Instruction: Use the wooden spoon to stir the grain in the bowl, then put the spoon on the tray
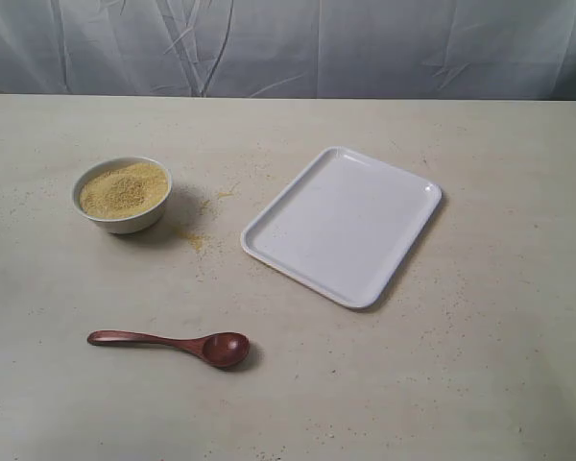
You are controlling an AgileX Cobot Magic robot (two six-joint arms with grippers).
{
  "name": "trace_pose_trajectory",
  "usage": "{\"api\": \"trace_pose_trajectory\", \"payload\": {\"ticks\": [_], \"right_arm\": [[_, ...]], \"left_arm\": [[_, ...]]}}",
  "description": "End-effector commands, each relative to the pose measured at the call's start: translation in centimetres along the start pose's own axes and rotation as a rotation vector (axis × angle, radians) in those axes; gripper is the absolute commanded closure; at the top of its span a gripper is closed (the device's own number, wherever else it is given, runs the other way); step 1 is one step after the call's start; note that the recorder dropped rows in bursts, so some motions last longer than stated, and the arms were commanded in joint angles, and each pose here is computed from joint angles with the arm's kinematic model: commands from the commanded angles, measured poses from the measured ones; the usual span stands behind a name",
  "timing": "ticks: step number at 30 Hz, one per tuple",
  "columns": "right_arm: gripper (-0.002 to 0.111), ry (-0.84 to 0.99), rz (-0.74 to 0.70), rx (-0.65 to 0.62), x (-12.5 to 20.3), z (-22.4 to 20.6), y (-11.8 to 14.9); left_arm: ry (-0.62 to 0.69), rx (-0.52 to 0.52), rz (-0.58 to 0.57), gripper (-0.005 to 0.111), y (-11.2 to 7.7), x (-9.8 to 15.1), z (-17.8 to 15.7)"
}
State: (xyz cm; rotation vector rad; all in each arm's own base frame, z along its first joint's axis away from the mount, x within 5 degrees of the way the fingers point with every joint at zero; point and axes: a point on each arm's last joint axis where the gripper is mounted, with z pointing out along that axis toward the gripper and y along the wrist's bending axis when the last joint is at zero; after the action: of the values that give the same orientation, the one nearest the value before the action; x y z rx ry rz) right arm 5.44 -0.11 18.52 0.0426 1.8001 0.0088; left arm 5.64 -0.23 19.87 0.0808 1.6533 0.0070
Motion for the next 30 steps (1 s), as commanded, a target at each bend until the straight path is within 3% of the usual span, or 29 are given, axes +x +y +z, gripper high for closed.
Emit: {"api": "trace_pose_trajectory", "payload": {"ticks": [1, 19, 30], "right_arm": [[0.108, -0.013, 0.001, -0.004, 0.0, 0.0, 0.0], [0.108, -0.013, 0.001, -0.004, 0.0, 0.0, 0.0], [0.108, -0.013, 0.001, -0.004, 0.0, 0.0, 0.0]], "left_arm": [[-0.009, 0.0, -0.001, 0.107, 0.0, 0.0, 0.0], [-0.009, 0.0, -0.001, 0.107, 0.0, 0.0, 0.0], [-0.293, -0.002, -0.054, 0.107, 0.1, -2.5, -0.4]]}}
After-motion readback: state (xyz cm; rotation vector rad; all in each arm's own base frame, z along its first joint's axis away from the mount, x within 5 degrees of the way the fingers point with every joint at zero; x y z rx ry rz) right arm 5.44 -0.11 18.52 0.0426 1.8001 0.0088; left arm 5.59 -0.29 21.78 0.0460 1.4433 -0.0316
